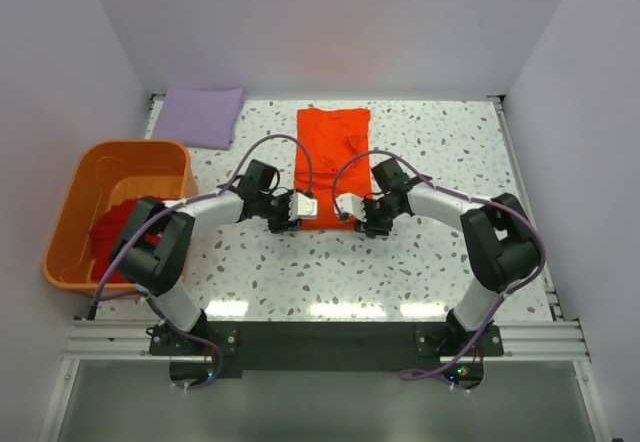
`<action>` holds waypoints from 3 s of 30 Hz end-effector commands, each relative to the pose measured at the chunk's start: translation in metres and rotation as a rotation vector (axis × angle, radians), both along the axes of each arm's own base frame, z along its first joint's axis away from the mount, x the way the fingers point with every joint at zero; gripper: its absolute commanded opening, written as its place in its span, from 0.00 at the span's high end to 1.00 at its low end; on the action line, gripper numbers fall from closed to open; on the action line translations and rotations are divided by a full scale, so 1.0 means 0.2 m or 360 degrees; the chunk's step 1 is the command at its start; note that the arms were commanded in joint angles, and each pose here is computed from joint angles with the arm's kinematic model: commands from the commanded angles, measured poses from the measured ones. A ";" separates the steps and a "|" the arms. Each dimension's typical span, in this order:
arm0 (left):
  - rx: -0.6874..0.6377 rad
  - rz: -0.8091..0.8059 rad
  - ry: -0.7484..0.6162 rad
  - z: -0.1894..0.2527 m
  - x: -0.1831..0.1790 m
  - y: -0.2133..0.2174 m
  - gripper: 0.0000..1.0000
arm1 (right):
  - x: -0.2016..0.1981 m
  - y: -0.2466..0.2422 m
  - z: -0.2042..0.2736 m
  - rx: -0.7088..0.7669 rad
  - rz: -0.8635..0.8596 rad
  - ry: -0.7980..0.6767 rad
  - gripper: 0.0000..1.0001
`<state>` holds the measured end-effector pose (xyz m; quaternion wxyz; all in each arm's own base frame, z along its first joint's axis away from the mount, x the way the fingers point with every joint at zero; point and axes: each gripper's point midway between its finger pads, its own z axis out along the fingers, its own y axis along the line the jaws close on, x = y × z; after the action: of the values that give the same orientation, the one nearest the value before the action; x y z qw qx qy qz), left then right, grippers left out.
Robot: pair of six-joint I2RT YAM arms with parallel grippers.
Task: Fold and stack the t-shirts
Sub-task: Fold the tshirt
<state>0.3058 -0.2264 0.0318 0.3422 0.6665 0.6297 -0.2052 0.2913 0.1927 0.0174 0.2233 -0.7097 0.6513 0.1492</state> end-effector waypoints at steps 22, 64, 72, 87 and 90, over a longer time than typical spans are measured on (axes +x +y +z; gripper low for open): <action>-0.0029 -0.0057 -0.0157 0.26 0.12 -0.05 1.00 | 0.12 0.08 0.27 0.0109 -0.0118 -0.0147 1.00; -0.0187 -0.0190 0.0251 0.74 0.13 -0.03 1.00 | -0.03 -0.02 0.67 0.0148 0.0051 0.0134 1.00; -0.0183 -0.0129 0.0291 0.58 0.51 -0.07 1.00 | 0.36 0.00 0.50 0.0093 0.0000 0.0185 1.00; -0.0073 0.0100 0.0464 0.06 0.71 -0.05 0.96 | 0.76 -0.09 0.07 -0.0130 -0.0173 0.0142 1.00; -0.0096 0.0127 0.0499 0.04 0.65 -0.03 0.97 | 0.78 -0.09 0.08 -0.0121 -0.0222 0.0104 1.00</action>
<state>0.4338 -0.2346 0.0242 0.2441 0.6046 0.6898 -0.3148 0.4219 0.1768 0.0252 0.1524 -0.6662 0.7083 0.1769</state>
